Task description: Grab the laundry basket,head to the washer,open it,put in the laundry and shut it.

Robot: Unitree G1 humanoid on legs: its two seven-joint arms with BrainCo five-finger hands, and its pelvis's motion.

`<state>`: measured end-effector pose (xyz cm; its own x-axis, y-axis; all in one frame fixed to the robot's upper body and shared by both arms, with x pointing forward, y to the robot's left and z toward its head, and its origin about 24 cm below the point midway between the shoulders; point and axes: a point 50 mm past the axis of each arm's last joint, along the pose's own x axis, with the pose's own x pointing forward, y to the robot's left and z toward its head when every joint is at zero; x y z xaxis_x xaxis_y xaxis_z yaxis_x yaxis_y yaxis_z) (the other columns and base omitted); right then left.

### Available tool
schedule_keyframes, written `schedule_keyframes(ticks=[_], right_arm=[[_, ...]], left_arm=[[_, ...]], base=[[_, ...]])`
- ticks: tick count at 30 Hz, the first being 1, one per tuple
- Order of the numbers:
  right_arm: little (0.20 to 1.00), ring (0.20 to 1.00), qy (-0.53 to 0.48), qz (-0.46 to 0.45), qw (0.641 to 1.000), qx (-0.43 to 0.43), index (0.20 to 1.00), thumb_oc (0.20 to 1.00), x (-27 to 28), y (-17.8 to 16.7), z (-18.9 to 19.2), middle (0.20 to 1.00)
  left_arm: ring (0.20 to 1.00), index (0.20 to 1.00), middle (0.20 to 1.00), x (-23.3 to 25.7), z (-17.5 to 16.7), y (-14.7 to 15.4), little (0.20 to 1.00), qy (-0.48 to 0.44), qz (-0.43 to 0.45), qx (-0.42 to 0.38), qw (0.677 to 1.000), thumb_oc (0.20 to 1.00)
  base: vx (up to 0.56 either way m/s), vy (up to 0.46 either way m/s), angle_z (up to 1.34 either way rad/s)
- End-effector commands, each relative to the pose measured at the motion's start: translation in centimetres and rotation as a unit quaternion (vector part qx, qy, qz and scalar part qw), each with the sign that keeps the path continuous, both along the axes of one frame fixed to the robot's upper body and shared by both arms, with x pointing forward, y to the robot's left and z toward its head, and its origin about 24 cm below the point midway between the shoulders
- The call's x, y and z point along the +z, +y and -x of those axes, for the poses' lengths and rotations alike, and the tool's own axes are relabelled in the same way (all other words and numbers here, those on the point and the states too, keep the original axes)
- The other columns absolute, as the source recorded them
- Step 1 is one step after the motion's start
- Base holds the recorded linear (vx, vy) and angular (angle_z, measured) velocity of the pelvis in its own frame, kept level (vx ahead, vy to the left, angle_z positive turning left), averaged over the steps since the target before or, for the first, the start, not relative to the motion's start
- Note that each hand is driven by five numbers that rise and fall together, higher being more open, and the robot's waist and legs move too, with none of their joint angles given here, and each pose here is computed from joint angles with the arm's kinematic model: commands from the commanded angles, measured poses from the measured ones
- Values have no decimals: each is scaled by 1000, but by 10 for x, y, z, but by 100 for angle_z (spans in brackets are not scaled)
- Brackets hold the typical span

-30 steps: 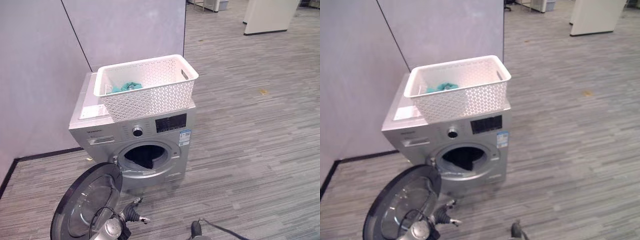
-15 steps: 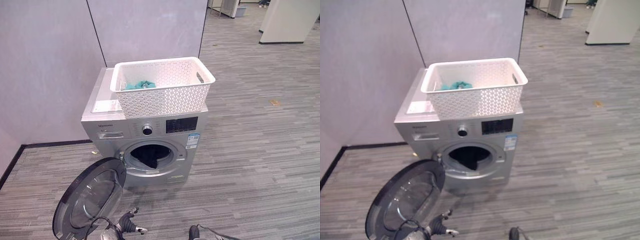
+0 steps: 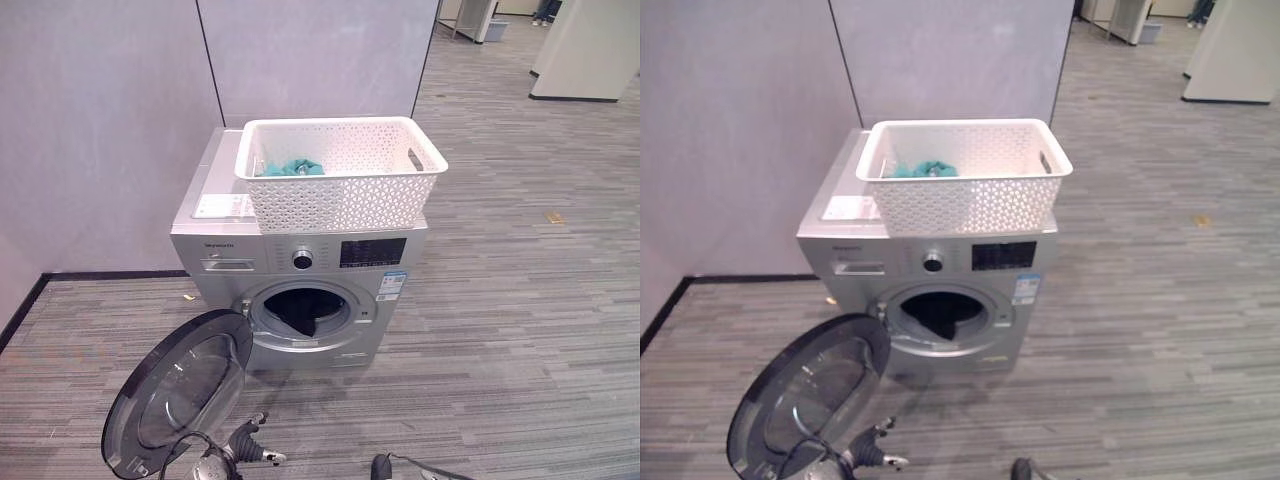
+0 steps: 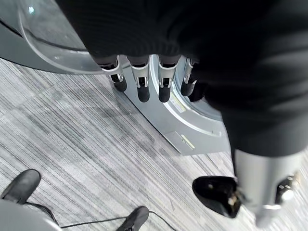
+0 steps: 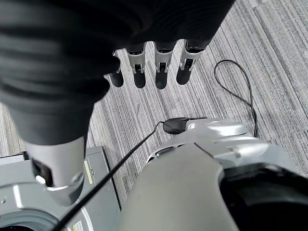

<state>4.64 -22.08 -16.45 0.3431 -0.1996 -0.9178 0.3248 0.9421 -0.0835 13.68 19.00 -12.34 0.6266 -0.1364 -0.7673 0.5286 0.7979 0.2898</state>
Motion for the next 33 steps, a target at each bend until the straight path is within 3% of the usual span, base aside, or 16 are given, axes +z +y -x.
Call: schedule_keyframes(ticks=[1, 14, 33], right_arm=[[1000, 1000, -23, -3, 1000, 20, 1000, 1000, 3, 3, -18, 1000], [1000, 1000, -2, 9, 1000, 1, 1000, 1000, 0, -5, -25, 1000], [1000, 1000, 62, 34, 997, 10, 1000, 1000, -4, -15, -2, 1000]], left_arm=[[1000, 1000, 1000, 22, -27, 10, 1000, -59, -3, -12, 998, 1000], [1000, 1000, 1000, 18, -25, 9, 1000, -44, -4, -28, 999, 1000], [1000, 1000, 1000, 6, -16, -7, 1000, -21, 21, -11, 999, 1000]], base=[[-152, 138, 21], [-12, 7, 15], [42, -48, 2]])
